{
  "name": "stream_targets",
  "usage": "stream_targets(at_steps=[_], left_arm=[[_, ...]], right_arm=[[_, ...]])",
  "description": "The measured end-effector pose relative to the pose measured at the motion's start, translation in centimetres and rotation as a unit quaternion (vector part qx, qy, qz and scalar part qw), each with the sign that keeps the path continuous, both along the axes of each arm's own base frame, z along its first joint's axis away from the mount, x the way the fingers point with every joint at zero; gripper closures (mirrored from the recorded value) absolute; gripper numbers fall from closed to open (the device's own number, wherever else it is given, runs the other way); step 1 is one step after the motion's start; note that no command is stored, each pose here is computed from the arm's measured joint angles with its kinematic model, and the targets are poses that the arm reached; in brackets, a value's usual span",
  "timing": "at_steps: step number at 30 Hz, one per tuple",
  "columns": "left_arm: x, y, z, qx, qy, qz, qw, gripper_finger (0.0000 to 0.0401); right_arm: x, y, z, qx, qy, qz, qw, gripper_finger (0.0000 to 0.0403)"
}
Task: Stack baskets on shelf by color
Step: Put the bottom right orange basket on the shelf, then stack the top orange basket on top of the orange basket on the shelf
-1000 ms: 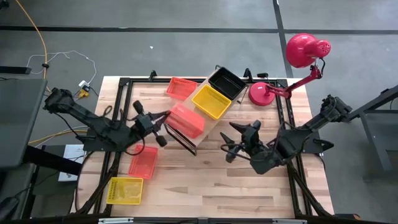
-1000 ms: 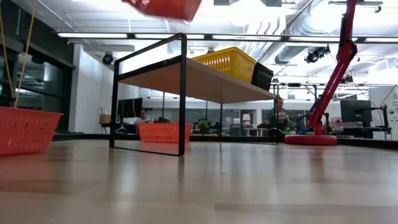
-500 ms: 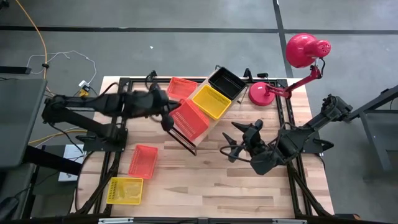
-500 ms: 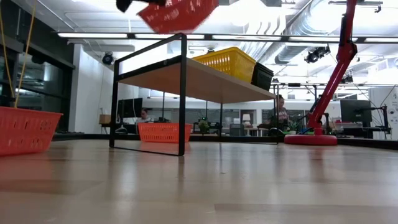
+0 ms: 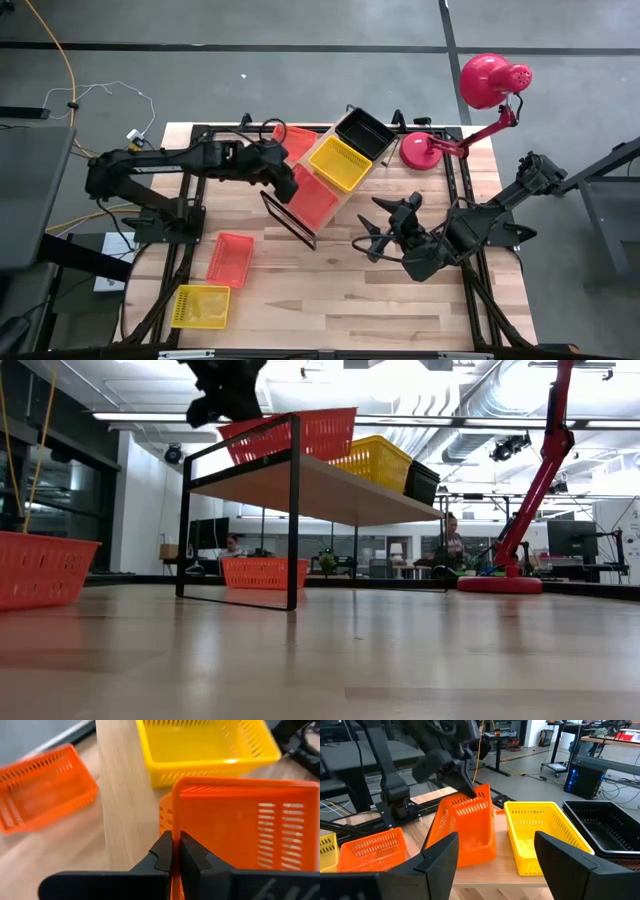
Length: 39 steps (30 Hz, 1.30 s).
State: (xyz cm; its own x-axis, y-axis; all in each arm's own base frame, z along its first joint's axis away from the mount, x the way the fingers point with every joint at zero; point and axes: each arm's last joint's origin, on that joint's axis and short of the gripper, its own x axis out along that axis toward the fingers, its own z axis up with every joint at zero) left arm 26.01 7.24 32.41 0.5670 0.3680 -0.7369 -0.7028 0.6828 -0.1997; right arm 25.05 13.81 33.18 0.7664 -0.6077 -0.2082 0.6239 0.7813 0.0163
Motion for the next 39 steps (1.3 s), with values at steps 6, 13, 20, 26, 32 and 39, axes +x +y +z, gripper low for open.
stream_targets(at_steps=[6, 13, 20, 26, 32, 39], left_arm=[[0.8, 0.0, -1.1, -0.046, 0.012, -0.002, 0.999, 0.0401], [0.9, 0.0, -1.3, -0.047, 0.021, -0.019, 0.998, 0.0392], [0.8, 0.0, -1.4, -0.030, 0.033, -0.031, 0.999, 0.0347], [0.3, 0.1, -0.8, -0.023, 0.026, -0.033, 0.999, 0.0304], [-1.5, 0.6, 2.8, 0.012, -0.016, -0.021, 1.000, 0.0274], [-5.7, 1.3, 6.2, 0.165, -0.019, 0.072, 0.983, 0.0261]], right_arm=[[0.0, 0.0, -0.1, -0.001, 0.009, 0.005, 1.000, 0.0155], [-0.1, -0.1, -0.2, 0.006, 0.006, 0.002, 1.000, 0.0155], [-0.2, -0.1, -0.4, 0.013, 0.011, 0.006, 1.000, 0.0155], [-0.1, -0.1, -0.4, 0.015, 0.010, 0.005, 1.000, 0.0155], [-0.1, -0.1, -0.4, 0.023, 0.004, 0.002, 1.000, 0.0155], [-0.1, -0.1, -0.4, 0.030, -0.001, 0.002, 1.000, 0.0155]])
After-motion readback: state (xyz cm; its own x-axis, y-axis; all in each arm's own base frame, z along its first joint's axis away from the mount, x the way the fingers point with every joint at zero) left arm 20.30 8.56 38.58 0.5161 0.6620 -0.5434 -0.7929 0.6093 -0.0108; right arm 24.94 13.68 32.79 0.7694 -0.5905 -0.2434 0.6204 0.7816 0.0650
